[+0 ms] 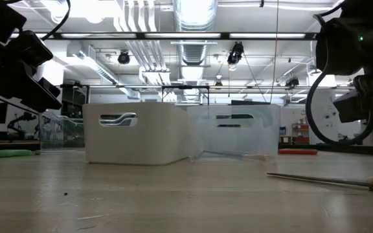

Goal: Pick & Place Paint Supplies
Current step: Put the silver paint brush into the bottom transparent bin

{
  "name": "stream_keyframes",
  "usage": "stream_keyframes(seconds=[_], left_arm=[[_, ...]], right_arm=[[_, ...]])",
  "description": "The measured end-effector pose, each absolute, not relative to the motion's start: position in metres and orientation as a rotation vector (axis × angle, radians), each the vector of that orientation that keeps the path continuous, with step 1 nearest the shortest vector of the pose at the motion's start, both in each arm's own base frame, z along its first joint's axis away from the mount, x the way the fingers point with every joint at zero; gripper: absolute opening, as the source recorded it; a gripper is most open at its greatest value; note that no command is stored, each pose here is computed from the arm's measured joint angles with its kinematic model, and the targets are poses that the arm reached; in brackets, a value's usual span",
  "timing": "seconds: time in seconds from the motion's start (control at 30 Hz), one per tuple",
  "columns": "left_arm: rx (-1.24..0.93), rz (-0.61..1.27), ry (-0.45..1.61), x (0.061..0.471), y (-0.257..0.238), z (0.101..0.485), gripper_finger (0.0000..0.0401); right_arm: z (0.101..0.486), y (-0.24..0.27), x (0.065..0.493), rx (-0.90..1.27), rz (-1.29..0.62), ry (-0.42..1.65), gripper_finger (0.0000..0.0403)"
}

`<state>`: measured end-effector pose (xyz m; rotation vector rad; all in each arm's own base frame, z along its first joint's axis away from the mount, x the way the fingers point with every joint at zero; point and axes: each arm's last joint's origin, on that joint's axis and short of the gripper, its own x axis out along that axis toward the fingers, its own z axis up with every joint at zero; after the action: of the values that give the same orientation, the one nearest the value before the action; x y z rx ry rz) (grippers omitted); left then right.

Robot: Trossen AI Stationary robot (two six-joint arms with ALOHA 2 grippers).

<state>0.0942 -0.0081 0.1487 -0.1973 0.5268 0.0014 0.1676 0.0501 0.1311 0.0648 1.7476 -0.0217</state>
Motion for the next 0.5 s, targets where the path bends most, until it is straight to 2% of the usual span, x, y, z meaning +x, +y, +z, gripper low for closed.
stream_keyframes(seconds=[0.27,0.5], left_arm=[[-0.197,0.001,0.527,0.0942,-0.0081,0.1487,0.0108],[-0.197,0.001,0.526,0.0942,-0.0081,0.1488,0.0108]], right_arm=[[0.1309,0.0503,0.1683,0.083,-0.037,1.742,0.0015],[0.1309,0.0503,0.1683,0.090,-0.045,1.742,0.0014]])
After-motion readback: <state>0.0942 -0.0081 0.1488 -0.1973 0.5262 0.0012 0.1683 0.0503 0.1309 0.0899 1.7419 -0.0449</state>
